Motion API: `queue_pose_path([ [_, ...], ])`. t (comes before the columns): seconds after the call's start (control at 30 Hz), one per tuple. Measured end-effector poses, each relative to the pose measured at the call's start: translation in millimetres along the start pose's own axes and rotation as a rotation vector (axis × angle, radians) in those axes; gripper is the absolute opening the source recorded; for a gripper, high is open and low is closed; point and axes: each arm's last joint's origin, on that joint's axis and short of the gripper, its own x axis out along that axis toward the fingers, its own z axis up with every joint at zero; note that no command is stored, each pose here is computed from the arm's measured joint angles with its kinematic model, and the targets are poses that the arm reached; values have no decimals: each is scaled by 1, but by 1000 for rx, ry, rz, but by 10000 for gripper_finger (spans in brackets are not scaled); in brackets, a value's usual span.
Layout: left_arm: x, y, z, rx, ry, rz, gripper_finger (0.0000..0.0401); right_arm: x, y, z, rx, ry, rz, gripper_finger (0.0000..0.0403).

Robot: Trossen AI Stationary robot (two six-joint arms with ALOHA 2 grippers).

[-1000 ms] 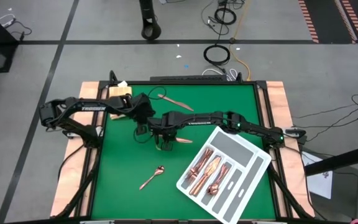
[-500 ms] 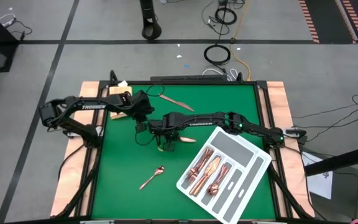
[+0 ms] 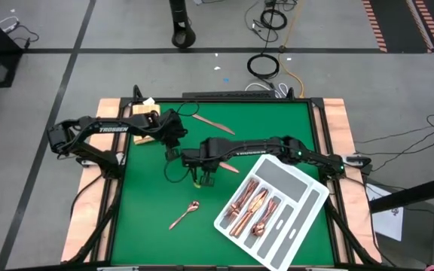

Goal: Sort silverware
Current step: Put the bronze knife into the silverware tray

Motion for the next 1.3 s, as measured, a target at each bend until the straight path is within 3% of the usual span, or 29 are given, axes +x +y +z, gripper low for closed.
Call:
queue_pose_path([
  [0.17, 2, -1, 0, 4, -34, -20, 22, 11, -19, -1, -30, 84, 138, 41],
  [0.4, 2, -3, 5, 33, -104, -121, 22, 20, -51, 0, 21, 121, 123, 155],
  [0.53, 1, -3, 8, 41, -142, -150, 22, 30, -52, -5, 27, 177, 147, 182],
  [0.83, 2, -3, 9, 64, -150, -147, 22, 56, -42, -30, -3, 373, 179, 188],
  [1.13, 8, -2, 8, 57, -126, -156, 22, 77, -38, -37, 6, 365, 192, 186],
  [1.2, 11, -2, 7, 54, -115, -159, 22, 82, -37, -40, 5, 368, 196, 173],
  [1.3, 14, -1, 7, 51, -102, -163, 22, 89, -34, -44, 3, 368, 185, 119],
])
